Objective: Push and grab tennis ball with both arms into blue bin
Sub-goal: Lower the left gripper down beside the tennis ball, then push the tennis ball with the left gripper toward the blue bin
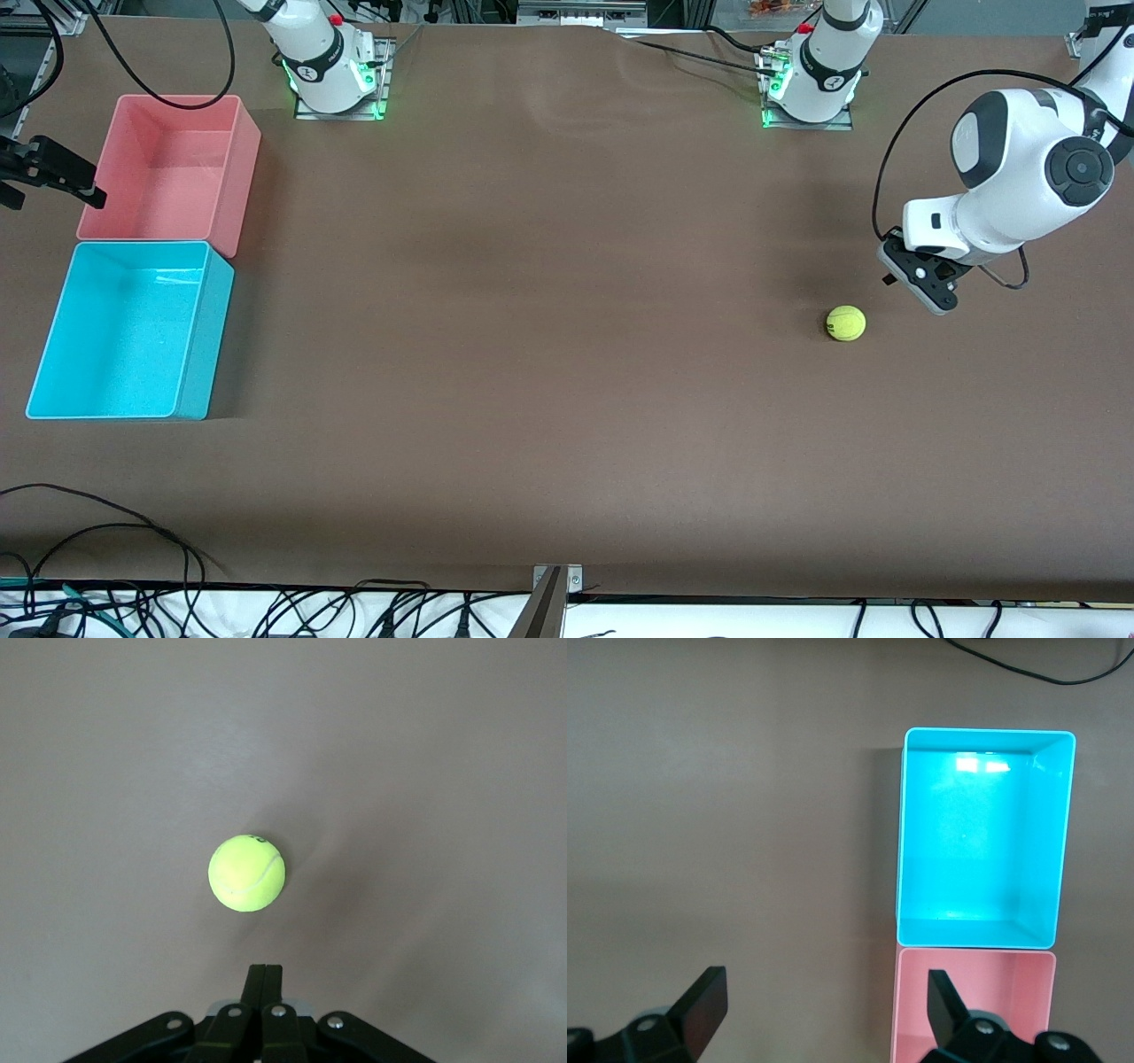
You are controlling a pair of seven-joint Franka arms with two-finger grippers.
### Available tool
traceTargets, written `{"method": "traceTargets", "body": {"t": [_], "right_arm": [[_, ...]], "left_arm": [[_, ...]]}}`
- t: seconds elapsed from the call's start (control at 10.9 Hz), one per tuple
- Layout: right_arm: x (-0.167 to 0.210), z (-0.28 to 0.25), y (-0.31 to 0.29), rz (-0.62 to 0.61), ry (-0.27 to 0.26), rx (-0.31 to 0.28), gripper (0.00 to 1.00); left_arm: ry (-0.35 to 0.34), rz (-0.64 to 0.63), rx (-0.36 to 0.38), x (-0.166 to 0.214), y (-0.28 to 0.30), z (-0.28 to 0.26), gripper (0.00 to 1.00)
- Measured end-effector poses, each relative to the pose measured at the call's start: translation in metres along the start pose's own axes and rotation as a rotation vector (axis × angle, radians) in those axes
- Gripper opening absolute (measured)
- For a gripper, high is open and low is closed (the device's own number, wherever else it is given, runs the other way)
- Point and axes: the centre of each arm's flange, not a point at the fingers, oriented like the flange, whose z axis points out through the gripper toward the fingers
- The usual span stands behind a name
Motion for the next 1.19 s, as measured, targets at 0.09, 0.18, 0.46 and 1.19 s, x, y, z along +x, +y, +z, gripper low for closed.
{"method": "traceTargets", "body": {"t": [0.09,0.18,0.46,1.19], "right_arm": [[0.001,0.001,0.000,0.000,-0.002,0.000,1.00],[0.001,0.002,-0.001,-0.001,-0.004,0.000,1.00],[0.001,0.002,-0.003,-0.005,-0.005,0.000,1.00],[0.002,0.002,-0.009,-0.018,-0.005,0.000,1.00]], "left_arm": [[-0.002,0.095,-0.006,-0.008,-0.005,0.004,0.01],[0.000,0.177,-0.005,-0.016,-0.012,0.009,0.01],[-0.019,0.349,0.023,-0.020,-0.025,0.033,0.01],[-0.005,0.509,0.062,-0.023,-0.065,0.103,0.01]]}}
